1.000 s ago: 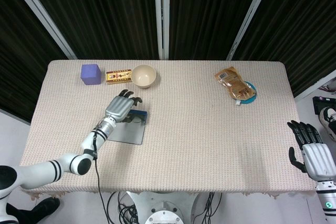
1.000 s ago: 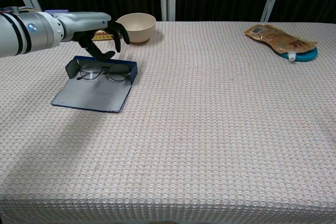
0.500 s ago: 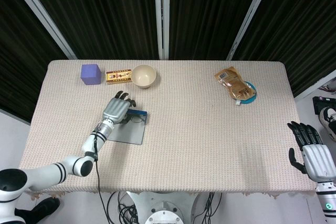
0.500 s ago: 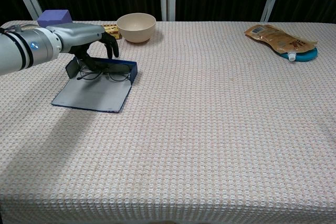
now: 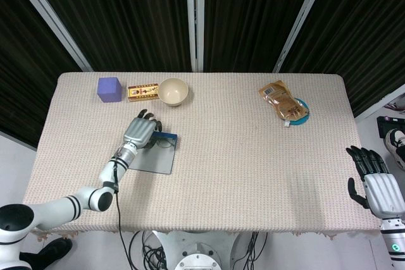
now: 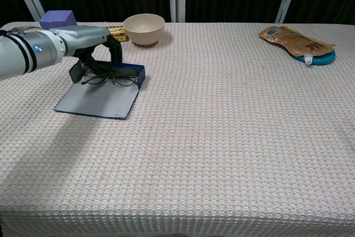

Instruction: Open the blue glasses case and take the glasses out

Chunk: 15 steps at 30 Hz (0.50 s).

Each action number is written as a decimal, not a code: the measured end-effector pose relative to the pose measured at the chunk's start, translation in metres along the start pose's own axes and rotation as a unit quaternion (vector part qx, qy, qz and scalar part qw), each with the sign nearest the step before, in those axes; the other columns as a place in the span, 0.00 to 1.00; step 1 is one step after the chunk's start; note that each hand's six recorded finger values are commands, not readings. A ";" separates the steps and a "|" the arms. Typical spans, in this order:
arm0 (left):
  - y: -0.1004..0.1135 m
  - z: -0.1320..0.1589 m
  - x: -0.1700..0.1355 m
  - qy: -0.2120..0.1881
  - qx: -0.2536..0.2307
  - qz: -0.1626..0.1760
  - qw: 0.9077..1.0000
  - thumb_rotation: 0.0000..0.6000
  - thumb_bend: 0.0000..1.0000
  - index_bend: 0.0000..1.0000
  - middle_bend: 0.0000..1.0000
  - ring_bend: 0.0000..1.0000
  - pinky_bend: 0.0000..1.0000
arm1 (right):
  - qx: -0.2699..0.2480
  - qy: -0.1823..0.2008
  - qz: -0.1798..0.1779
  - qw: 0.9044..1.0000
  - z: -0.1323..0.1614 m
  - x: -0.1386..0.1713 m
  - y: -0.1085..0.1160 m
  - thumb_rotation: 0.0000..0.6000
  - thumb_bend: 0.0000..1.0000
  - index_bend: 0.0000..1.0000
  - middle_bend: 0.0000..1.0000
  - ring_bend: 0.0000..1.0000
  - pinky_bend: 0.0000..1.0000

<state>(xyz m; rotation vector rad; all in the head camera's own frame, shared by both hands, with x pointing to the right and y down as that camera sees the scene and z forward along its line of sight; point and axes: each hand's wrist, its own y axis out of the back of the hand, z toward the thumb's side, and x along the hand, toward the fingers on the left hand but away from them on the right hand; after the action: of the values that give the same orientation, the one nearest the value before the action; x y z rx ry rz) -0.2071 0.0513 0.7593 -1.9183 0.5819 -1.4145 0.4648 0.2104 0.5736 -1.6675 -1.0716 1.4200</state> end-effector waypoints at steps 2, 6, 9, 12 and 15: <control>-0.001 -0.001 0.000 0.001 0.001 -0.002 1.000 1.00 0.48 0.41 0.36 0.12 0.00 | 0.000 0.000 0.000 1.000 0.000 0.000 0.000 1.00 0.59 0.00 0.08 0.00 0.00; 0.000 -0.001 0.002 0.002 0.001 -0.001 1.000 1.00 0.49 0.44 0.39 0.15 0.00 | 0.000 -0.002 0.001 1.000 0.000 0.000 0.000 1.00 0.59 0.00 0.08 0.00 0.00; -0.001 -0.002 0.002 0.003 0.001 -0.002 1.000 1.00 0.52 0.46 0.40 0.16 0.00 | 0.001 -0.001 0.002 1.000 0.000 -0.001 0.000 1.00 0.59 0.00 0.08 0.00 0.00; -0.001 -0.003 0.003 0.003 0.002 -0.001 1.000 1.00 0.55 0.49 0.42 0.17 0.00 | 0.001 -0.002 0.002 1.000 0.000 -0.001 -0.001 1.00 0.59 0.00 0.08 0.00 0.00; -0.001 -0.002 0.004 0.003 -0.001 0.000 1.000 1.00 0.56 0.50 0.43 0.18 0.00 | 0.002 -0.002 0.003 1.000 0.000 -0.002 -0.001 1.00 0.59 0.00 0.08 0.00 0.00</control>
<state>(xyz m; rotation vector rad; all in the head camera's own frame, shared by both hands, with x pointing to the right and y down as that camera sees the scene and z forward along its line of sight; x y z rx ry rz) -0.2084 0.0486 0.7625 -1.9156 0.5867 -1.4200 0.4645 0.2091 0.5751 -1.6678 -1.0666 1.4300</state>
